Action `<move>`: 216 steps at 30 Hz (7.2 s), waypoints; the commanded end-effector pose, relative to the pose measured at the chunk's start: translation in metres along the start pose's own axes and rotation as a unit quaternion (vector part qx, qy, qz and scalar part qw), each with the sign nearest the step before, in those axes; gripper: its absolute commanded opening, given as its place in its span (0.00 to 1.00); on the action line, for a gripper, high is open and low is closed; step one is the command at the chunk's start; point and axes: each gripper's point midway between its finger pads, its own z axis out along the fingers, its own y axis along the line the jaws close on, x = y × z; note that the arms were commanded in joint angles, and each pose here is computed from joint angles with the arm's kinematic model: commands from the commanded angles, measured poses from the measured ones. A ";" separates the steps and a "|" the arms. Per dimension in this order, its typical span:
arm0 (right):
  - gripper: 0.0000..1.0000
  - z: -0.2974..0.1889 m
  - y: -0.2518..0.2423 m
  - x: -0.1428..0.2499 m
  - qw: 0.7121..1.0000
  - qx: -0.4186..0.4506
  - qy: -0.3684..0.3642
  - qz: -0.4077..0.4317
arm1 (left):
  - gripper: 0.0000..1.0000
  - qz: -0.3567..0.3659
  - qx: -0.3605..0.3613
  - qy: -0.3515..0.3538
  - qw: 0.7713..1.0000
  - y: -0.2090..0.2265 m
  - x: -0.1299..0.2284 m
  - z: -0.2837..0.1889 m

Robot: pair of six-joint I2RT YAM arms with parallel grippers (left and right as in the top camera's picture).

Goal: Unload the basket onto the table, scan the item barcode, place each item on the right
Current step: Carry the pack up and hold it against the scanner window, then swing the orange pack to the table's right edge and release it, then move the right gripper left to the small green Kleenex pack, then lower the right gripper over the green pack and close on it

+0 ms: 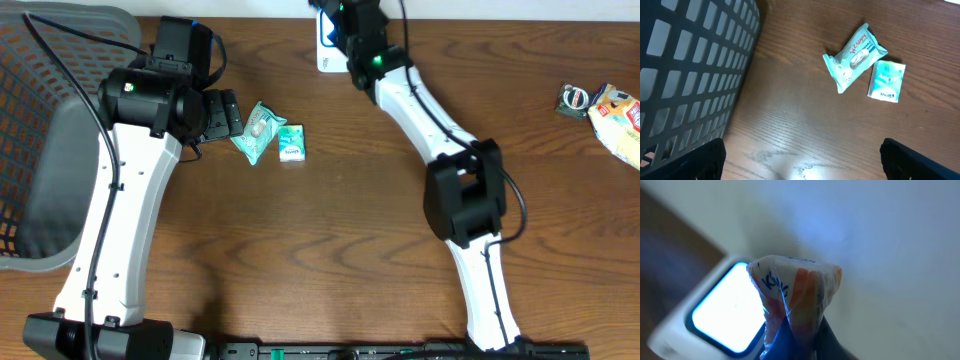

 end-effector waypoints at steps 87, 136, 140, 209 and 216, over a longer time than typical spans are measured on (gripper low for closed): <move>0.99 -0.100 0.063 0.116 0.792 -0.395 0.298 0.357 | 0.98 -0.005 -0.007 -0.001 1.000 0.003 0.000 0.000; 0.99 -0.142 0.200 0.034 0.834 -0.387 0.301 0.253 | 0.98 -0.005 -0.007 -0.001 1.000 0.003 0.000 0.000; 0.99 -0.139 0.200 0.037 0.838 -0.378 0.304 0.250 | 0.98 -0.005 -0.007 -0.001 1.000 0.003 0.000 0.000; 0.99 -0.142 0.209 0.036 0.853 -0.343 0.312 0.239 | 0.98 -0.005 -0.007 -0.001 1.000 0.003 0.000 0.000; 0.99 -0.142 0.210 0.037 0.853 -0.343 0.314 0.238 | 0.98 -0.005 -0.007 -0.001 1.000 0.003 0.000 0.000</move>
